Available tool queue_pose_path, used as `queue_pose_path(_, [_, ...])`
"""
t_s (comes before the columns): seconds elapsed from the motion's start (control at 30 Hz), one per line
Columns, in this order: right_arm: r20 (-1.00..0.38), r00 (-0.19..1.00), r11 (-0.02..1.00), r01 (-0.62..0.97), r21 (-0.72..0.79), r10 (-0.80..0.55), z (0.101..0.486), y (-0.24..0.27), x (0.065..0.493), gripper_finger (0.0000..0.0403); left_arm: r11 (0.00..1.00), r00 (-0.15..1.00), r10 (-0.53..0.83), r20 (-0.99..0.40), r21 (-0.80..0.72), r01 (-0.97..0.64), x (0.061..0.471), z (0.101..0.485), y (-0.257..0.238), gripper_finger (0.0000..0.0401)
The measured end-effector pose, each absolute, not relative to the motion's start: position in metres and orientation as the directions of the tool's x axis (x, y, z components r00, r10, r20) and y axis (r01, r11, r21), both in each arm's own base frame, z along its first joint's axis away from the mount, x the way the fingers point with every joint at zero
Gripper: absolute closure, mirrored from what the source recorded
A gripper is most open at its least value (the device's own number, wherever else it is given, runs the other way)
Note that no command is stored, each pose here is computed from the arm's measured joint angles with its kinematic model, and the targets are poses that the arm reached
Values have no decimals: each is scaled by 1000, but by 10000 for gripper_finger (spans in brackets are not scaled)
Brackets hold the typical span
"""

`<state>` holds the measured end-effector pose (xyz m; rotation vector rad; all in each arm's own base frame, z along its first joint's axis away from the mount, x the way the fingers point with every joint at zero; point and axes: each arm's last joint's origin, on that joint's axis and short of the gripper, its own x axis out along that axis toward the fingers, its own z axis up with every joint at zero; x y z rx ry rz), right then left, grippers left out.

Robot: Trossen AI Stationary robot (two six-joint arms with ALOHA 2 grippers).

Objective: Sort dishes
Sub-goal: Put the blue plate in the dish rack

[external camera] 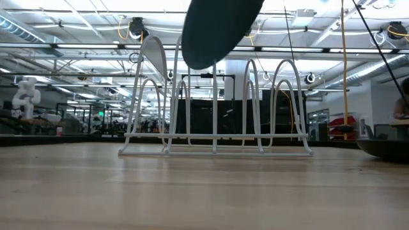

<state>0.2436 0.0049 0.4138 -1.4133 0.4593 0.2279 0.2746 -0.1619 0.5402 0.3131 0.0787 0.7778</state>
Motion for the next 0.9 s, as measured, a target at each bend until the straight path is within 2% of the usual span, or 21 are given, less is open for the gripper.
queue_pose_path(0.1, [-488, 864, 109, -476, -872, -127, 402, 8, 259, 400, 672, 708, 704, 49, 276, -687, 264, 549, -154, 189])
queue_pose_path(0.23, [-517, 843, 66, -513, -856, -151, 392, 13, 274, 400, 674, 705, 707, 52, 252, -694, 253, 557, -146, 231])
queue_pose_path(0.57, [-594, 780, 24, -602, -798, -198, 356, 17, 314, 400, 667, 691, 723, 19, 242, -704, 224, 560, -124, 390])
queue_pose_path(0.9, [-649, 720, 8, -668, -744, -245, 323, 17, 343, 396, 625, 620, 780, -83, 165, -763, 191, 520, -84, 396])
